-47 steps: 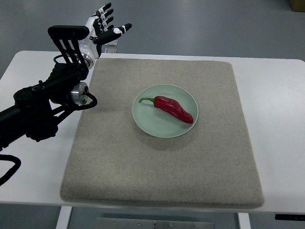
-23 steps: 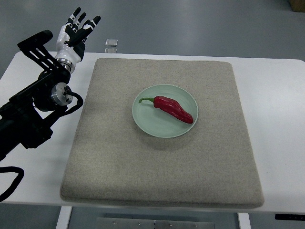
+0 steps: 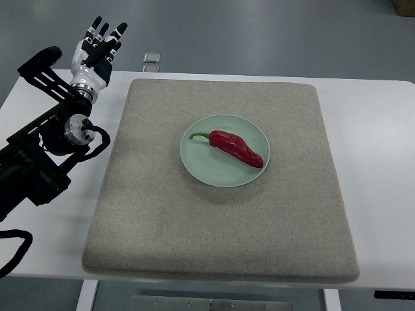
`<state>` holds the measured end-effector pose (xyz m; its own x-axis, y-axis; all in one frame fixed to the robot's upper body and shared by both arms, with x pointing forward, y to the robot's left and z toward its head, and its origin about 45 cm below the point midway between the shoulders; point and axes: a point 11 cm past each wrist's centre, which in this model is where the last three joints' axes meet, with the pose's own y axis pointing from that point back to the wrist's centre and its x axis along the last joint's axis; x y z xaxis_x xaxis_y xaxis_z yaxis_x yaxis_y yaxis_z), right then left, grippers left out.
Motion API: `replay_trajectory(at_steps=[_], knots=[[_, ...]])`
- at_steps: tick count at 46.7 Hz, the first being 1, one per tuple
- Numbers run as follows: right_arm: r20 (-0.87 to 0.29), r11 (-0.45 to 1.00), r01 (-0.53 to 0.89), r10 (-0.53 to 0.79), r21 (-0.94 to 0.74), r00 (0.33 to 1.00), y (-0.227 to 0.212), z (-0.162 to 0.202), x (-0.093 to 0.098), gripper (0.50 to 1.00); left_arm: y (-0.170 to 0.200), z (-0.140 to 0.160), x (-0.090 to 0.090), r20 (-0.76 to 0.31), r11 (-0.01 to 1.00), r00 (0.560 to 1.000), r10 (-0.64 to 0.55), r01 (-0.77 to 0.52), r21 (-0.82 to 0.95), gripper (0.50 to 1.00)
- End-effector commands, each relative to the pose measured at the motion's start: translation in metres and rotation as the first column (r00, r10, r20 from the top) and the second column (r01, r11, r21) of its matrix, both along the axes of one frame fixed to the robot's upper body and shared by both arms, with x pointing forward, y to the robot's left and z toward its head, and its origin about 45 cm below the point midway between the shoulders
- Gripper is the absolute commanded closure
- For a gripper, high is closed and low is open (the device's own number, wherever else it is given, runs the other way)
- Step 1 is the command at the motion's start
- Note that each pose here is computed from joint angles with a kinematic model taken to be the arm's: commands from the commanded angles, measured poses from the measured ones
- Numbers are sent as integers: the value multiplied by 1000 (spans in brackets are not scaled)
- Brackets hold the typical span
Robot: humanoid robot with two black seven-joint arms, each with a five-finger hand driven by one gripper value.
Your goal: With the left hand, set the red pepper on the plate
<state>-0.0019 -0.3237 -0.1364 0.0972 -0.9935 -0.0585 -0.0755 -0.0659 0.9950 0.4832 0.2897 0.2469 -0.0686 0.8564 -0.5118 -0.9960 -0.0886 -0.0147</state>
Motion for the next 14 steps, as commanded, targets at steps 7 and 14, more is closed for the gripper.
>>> replay_trajectory(at_steps=[7, 14], knots=[[5, 1000, -4, 3, 21, 1000, 5, 0, 4, 568, 0, 0, 0, 0, 1000, 1000, 0, 0, -1, 506], [3, 1000, -3, 3, 17, 1000, 4, 0, 3, 568, 0, 0, 0, 0, 1000, 1000, 0, 0, -1, 506]])
